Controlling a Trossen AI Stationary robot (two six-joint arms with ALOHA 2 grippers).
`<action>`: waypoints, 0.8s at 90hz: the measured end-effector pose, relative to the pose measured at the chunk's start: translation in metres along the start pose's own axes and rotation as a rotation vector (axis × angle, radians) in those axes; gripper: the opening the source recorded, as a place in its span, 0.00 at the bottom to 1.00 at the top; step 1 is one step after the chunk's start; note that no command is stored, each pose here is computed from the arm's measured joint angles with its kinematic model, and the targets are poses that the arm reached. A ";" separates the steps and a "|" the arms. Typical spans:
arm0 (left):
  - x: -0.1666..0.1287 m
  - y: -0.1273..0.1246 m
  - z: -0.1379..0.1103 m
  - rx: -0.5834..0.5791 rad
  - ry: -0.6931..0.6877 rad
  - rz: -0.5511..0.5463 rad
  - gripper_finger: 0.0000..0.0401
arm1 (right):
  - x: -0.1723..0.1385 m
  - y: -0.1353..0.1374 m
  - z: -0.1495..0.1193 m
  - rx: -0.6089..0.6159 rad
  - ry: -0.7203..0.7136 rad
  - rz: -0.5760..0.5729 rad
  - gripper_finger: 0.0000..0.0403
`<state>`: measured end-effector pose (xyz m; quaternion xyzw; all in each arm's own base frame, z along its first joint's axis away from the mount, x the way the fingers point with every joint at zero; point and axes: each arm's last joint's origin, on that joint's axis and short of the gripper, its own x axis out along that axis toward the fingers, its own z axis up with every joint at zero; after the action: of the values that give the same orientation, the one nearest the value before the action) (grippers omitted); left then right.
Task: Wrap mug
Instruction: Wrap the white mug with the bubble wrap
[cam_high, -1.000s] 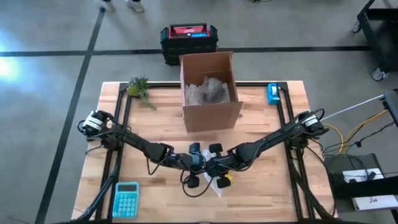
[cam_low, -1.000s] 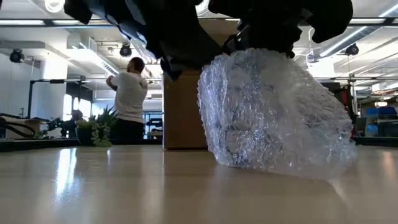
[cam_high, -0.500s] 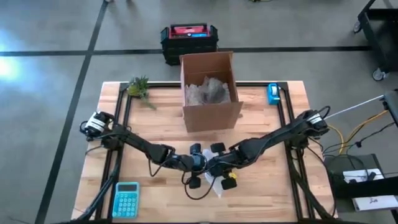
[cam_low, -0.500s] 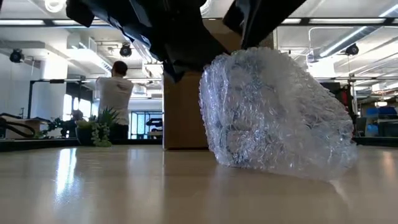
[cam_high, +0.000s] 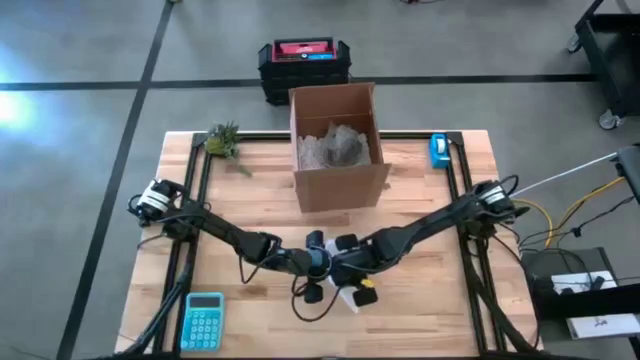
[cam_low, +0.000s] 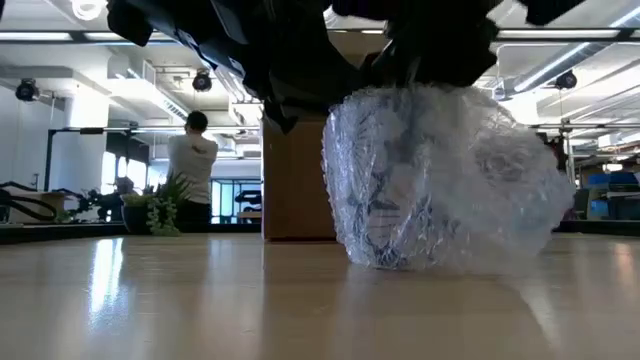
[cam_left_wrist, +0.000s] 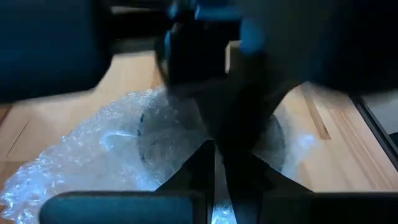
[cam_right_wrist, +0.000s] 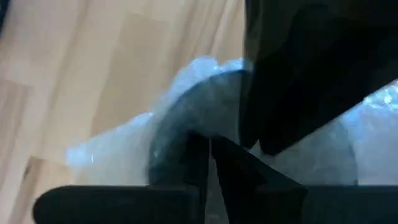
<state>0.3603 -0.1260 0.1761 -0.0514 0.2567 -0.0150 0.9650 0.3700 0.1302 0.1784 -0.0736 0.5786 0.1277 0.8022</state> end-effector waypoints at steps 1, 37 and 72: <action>0.000 0.000 0.000 0.000 0.000 0.000 0.06 | 0.001 0.000 -0.001 -0.001 0.000 -0.001 0.05; 0.000 0.000 0.002 -0.002 -0.024 -0.005 0.06 | 0.018 -0.003 -0.006 0.010 0.010 -0.033 0.04; 0.000 -0.001 0.002 -0.003 -0.027 -0.009 0.06 | -0.051 -0.001 -0.007 0.009 -0.047 -0.088 0.05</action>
<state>0.3615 -0.1265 0.1783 -0.0544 0.2432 -0.0183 0.9683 0.3485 0.1214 0.2244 -0.0920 0.5563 0.0914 0.8208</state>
